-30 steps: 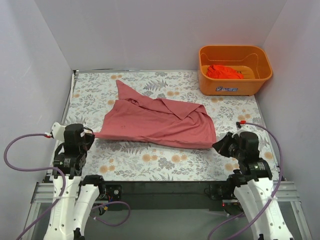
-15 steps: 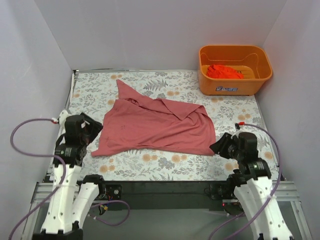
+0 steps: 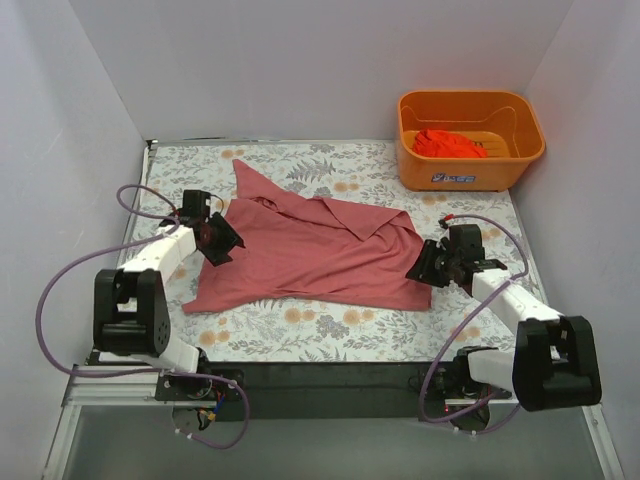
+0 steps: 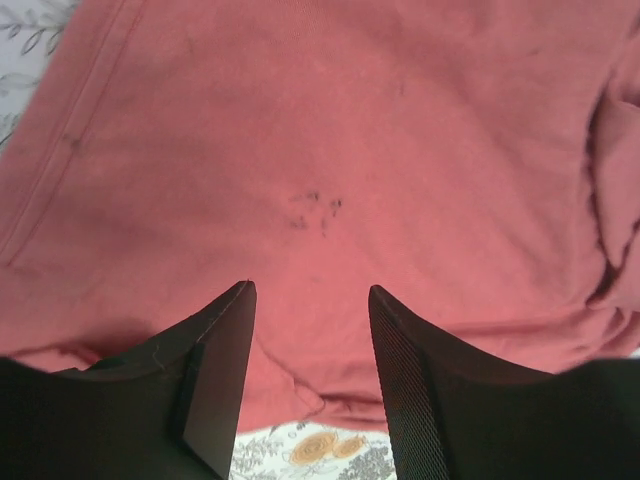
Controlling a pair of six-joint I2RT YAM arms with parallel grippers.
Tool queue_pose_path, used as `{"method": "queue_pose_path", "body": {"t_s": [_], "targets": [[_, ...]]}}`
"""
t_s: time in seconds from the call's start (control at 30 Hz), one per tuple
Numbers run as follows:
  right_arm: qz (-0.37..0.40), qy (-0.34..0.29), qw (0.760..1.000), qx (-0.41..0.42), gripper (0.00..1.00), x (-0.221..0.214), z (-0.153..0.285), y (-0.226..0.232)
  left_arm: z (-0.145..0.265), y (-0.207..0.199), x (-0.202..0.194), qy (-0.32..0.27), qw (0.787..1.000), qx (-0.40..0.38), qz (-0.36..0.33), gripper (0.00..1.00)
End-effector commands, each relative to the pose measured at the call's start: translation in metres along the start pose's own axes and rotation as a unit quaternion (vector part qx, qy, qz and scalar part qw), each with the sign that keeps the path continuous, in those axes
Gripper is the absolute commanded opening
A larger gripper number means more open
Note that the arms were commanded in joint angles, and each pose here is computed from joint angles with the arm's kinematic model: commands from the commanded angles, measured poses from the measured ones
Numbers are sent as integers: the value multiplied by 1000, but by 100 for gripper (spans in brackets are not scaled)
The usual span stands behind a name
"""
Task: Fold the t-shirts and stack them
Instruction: Flatten the tshirt out
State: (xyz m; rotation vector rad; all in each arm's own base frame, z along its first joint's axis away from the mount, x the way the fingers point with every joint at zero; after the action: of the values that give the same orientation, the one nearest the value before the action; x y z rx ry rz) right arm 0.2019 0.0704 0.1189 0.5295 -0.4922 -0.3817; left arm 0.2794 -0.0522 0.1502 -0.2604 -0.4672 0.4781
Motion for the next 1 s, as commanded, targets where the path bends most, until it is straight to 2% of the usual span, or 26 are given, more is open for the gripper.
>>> {"method": "queue_pose_path", "body": {"t_s": [0.0,0.2,0.37,0.53,0.67,0.73,0.8,0.87,0.97], "targets": [[39,-48,998,25,41,30,-16,13,-21,-14,15,3,1000,-23,-5,47],[49,-72,996,6,40,59,-41,10,-58,-12,26,17,1000,18,8,44],[27,-63,997,-26,41,85,-71,-7,-92,-14,39,27,999,44,17,43],[44,-75,996,-22,43,122,-90,-1,-109,-27,57,38,999,31,16,44],[62,-70,996,10,47,126,-75,16,-81,-40,66,9,1000,8,7,52],[77,-80,993,25,48,122,-58,27,-50,-43,64,-22,1000,-3,0,54],[99,-83,991,44,48,111,-46,38,-18,-46,63,-66,998,-9,-16,57],[113,-58,991,50,48,93,-40,44,-9,-39,49,-67,997,-1,-29,58],[148,-41,987,52,48,70,-33,49,4,-26,36,-83,994,29,-65,66]]}}
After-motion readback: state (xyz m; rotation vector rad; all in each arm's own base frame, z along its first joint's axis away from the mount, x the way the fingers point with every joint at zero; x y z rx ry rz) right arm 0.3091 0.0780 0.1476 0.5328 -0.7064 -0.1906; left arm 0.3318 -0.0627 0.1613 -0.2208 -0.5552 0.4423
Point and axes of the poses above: each gripper's point midway between its finger pads, its own z axis back along the fingers, its own y axis along the line the jaws close on, x = y × z, the point moved 9 cm from there along z, back along the fingers, and after that the axes turned 12 degrees about -z, right-handed, at the moved point
